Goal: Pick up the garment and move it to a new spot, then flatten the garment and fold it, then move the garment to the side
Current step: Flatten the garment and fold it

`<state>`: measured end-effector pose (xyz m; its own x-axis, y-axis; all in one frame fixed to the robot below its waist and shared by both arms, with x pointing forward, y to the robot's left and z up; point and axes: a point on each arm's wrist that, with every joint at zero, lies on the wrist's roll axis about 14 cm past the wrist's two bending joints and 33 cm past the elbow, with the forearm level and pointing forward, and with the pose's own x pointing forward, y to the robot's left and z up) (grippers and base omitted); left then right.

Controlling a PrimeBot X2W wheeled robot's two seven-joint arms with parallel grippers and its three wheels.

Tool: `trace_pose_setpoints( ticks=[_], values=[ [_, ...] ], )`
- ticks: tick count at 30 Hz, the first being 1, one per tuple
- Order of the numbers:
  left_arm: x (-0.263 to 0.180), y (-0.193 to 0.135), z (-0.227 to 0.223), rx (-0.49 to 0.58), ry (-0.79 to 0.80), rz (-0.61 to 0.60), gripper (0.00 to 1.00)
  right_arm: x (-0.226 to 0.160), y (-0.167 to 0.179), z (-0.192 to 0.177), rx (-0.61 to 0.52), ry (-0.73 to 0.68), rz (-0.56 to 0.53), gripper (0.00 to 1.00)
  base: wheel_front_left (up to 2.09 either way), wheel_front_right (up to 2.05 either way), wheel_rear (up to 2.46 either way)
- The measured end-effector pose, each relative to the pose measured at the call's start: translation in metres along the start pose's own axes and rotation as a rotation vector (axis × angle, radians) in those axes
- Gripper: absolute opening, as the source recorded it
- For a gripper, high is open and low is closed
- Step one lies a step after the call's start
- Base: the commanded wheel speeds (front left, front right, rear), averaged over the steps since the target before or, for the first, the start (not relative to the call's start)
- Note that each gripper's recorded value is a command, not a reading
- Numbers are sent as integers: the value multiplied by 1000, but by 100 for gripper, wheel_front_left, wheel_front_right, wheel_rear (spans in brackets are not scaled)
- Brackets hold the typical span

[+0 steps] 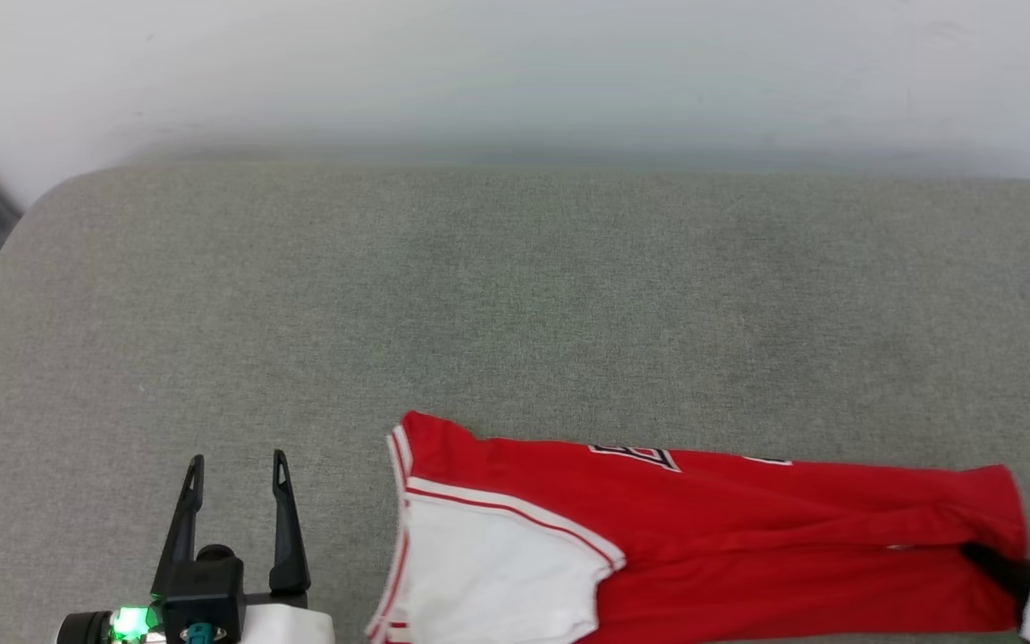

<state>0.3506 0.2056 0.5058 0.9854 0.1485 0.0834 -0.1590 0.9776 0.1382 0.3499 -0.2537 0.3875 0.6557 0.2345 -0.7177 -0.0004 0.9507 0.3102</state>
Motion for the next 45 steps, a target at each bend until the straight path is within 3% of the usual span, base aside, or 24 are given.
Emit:
trace_pose_setpoints(
  ticks=[7, 13, 23, 33, 40, 45],
  values=[
    [-5, -6, 4, 12, -18, -33, 100, -26, -56, 12, -8, 3, -152, 0, 0, 0, 0],
    [-11, -8, 7, 3, -24, -40, 100, -29, -39, 6, -22, 51, -97, 0, 0, 0, 0],
    [-14, -7, 10, 1, -35, -43, 100, -33, 70, 26, -177, -16, 197, 0, 0, 0, 0],
    [-7, -12, 7, -18, -24, -52, 100, -21, 184, 20, -406, 37, 447, 0, 0, 0, 0],
    [3, -16, 2, -21, -11, -57, 100, 6, 256, 6, -555, 113, 582, 0, 0, 0, 0],
    [11, -18, -3, -28, 5, -55, 100, 37, 281, -15, -603, 196, 608, 0, 0, 0, 0]
  ],
)
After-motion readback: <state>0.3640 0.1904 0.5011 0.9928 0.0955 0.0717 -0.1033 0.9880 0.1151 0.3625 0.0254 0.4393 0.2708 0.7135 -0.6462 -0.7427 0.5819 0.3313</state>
